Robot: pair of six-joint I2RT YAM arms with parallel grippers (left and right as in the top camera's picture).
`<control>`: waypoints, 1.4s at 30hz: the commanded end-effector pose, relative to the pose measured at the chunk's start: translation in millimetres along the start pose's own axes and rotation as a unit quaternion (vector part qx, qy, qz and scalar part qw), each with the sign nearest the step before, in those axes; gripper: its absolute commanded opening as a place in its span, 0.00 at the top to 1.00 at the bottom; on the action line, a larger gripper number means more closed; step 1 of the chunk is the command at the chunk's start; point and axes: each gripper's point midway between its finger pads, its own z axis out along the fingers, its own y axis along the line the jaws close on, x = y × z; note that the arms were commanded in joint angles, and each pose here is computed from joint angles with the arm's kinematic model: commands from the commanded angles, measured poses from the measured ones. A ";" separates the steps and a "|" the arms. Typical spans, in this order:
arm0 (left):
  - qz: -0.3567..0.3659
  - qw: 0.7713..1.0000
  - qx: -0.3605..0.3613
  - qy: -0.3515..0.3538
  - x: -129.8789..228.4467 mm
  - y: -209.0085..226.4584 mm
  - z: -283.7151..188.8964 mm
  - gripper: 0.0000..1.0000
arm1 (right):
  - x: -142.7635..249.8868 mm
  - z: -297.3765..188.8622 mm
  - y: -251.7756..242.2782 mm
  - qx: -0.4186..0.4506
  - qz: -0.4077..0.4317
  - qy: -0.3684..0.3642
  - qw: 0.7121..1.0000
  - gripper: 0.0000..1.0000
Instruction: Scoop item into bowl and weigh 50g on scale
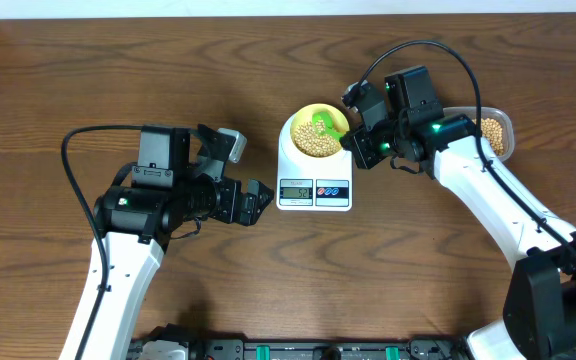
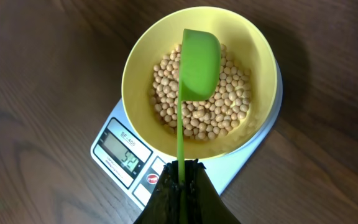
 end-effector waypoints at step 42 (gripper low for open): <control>0.009 1.000 0.009 0.000 -0.3 -3.5 -0.1 0.02 | -35.1 -55.9 -24.1 -0.059 0.104 -0.096 0.988 0.99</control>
